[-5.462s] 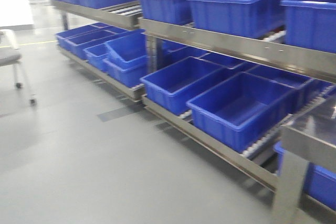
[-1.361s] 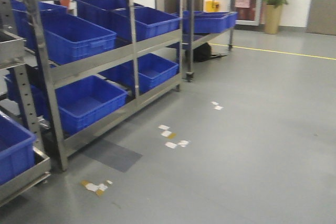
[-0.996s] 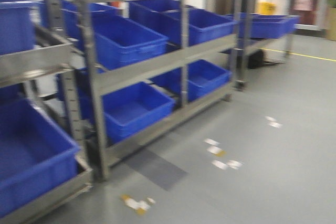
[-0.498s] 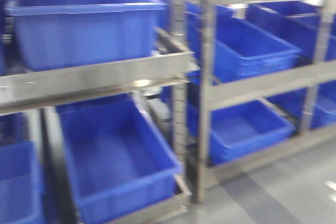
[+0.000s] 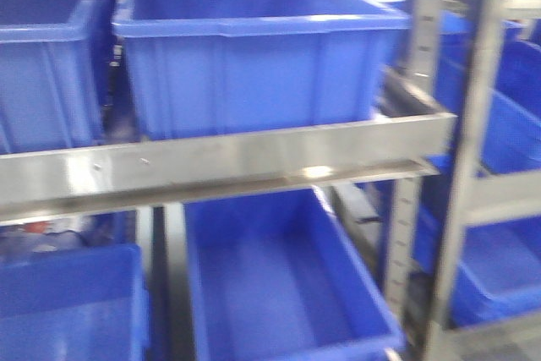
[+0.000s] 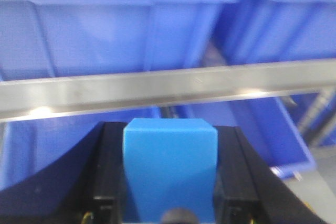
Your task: Sort and place red and blue blocks on shelf
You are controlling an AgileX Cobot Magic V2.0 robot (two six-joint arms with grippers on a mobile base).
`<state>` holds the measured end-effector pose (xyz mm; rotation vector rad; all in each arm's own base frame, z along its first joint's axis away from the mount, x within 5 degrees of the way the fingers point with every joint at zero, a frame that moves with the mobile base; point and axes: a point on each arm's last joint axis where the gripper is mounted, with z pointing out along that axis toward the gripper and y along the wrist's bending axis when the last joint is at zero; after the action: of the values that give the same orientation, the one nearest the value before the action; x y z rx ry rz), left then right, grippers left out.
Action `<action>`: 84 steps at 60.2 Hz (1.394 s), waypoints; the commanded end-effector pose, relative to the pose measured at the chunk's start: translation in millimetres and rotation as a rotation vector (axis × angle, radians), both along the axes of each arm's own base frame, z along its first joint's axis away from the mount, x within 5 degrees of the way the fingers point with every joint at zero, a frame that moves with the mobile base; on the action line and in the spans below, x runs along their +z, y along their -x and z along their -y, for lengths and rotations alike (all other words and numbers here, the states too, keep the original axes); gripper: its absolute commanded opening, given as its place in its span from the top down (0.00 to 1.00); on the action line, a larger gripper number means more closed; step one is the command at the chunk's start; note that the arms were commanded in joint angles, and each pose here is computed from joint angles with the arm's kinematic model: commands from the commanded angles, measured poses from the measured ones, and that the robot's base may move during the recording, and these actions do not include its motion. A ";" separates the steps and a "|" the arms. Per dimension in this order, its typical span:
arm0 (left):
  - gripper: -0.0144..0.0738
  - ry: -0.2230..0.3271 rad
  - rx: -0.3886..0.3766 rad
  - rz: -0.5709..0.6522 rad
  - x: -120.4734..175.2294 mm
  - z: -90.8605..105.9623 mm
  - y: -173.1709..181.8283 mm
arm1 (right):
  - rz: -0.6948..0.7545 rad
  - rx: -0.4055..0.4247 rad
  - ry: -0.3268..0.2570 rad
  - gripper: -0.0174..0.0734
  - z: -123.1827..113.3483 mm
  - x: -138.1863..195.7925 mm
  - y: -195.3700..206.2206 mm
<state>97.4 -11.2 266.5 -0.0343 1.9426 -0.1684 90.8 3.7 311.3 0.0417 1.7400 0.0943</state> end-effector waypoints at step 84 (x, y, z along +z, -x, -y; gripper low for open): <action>0.69 0.020 -0.013 0.111 17.4 1.8 -2.8 | 0.113 0.001 0.006 0.74 0.0 17.2 -0.6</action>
<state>97.4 -11.2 266.5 -0.0343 1.9426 -0.1684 90.8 3.7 311.3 0.0417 1.7400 0.0943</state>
